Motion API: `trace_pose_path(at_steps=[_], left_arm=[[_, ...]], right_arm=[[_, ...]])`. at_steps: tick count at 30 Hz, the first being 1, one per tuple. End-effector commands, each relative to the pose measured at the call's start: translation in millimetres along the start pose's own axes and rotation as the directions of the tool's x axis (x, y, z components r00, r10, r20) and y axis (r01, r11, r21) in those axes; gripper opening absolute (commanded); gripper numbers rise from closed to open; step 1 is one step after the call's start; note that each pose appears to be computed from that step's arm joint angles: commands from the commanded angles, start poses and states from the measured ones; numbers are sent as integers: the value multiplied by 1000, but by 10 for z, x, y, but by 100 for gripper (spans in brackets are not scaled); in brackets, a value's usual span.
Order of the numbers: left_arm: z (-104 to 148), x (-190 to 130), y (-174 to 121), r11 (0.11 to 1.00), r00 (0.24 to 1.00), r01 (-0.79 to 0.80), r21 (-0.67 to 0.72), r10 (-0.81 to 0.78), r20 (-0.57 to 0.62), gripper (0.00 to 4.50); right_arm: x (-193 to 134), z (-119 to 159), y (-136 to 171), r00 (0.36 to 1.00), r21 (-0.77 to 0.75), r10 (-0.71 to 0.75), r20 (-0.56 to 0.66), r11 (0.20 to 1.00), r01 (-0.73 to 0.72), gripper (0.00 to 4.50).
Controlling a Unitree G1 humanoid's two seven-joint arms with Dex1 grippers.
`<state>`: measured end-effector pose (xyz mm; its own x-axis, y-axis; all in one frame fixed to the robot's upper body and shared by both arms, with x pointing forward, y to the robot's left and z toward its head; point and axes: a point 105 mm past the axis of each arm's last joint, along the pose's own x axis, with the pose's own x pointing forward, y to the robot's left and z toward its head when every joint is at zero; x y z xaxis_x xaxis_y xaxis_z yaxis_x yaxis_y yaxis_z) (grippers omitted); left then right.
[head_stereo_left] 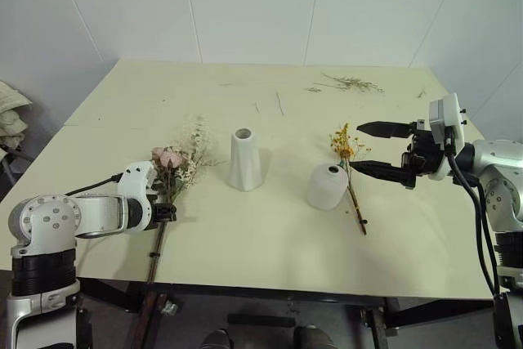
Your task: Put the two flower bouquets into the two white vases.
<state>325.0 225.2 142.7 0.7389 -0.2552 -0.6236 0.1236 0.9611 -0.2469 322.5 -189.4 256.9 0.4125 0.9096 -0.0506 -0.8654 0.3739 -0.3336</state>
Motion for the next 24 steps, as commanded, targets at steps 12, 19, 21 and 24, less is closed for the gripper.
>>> trace_pose_path(at_steps=[12, 19, 21, 24], left_arm=[[1374, -510, -300, 955, 619, 59, 289, -263, 740, 16], [1734, -813, -570, 879, 288, 108, 464, -475, 832, 16], [1813, -870, -647, 859, 212, 146, 490, -511, 833, 16], [1891, -927, -846, 797, 99, 209, 567, -594, 798, 16]], right_arm=[[-121, 143, 56, 997, -66, -58, 42, 996, 60, 450], [-168, 164, 92, 996, -70, -81, 49, 994, 84, 450], [-176, 164, 96, 995, -71, -89, 49, 993, 93, 450], [-186, 168, 112, 994, -72, -100, 54, 992, 104, 450]])
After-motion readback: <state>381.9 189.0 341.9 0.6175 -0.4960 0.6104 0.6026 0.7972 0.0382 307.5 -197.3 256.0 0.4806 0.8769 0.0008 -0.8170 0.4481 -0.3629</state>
